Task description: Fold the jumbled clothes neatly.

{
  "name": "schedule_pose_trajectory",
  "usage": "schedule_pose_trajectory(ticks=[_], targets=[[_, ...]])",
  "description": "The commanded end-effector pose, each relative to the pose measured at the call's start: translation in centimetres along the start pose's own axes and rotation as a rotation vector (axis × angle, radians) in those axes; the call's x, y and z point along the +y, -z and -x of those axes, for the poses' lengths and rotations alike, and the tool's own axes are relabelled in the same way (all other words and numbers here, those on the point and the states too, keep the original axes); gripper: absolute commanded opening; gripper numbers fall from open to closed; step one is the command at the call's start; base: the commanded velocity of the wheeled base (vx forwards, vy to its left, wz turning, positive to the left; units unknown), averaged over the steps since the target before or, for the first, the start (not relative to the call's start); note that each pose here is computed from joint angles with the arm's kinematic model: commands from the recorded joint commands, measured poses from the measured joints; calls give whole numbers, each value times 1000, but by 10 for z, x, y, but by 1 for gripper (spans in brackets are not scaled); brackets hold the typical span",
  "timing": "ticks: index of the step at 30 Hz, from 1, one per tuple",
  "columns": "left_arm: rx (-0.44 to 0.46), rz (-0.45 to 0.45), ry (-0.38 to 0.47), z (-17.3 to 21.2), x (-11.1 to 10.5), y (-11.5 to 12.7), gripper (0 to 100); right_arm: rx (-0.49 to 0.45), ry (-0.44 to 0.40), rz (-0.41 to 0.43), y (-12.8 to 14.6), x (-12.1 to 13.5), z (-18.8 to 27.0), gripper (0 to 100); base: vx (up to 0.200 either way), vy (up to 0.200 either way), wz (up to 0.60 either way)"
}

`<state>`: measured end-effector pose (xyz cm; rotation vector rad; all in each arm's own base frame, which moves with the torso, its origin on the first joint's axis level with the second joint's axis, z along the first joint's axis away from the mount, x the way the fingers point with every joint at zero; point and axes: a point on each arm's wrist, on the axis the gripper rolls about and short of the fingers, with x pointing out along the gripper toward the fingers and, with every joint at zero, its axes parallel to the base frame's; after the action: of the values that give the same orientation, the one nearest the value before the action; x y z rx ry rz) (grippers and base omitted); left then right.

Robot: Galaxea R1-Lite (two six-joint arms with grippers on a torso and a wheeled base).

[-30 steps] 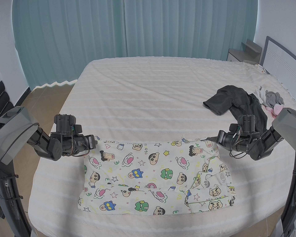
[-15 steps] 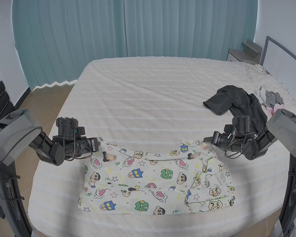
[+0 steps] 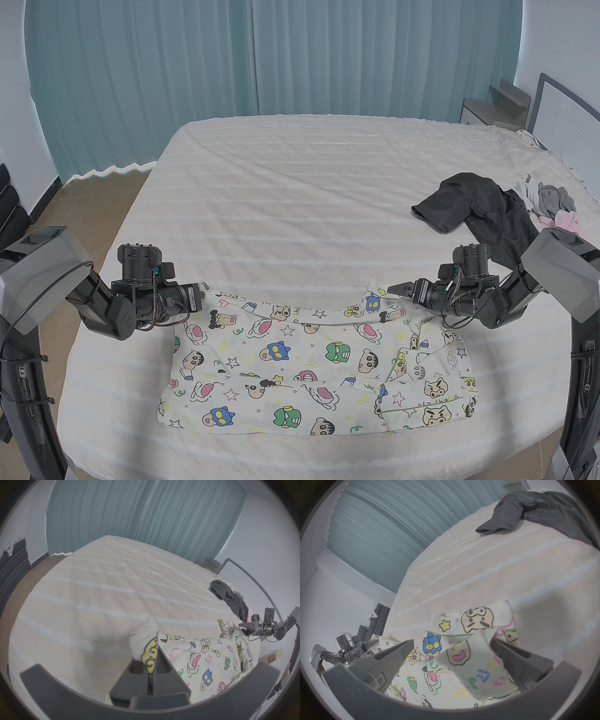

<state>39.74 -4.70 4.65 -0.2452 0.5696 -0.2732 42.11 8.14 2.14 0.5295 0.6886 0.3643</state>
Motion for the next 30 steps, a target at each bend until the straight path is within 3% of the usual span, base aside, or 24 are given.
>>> schedule_pose_trajectory(ticks=[1,3,4,14,18,21,30], targets=[[9,1,-2,-2,1,3,0,39,-5,2,10,1,-11,100,0,0,0],[9,1,-2,-2,1,3,0,48,0,-1,10,1,-11,100,0,0,0],[7,1,-3,-2,1,2,0,48,1,-2,9,1,-10,0,0,0,0],[1,-6,-4,0,0,2,0,19,15,6,0,-2,5,0,0,0,0],[-35,-14,1,2,-1,-2,0,2,16,5,-4,-1,15,0,0,0,0],[-69,-22,-50,3,0,0,0,-6,23,0,-6,-2,27,0,0,0,0],[-119,-21,-50,12,-4,-7,0,-74,-5,19,-1,-3,40,0,0,0,0]])
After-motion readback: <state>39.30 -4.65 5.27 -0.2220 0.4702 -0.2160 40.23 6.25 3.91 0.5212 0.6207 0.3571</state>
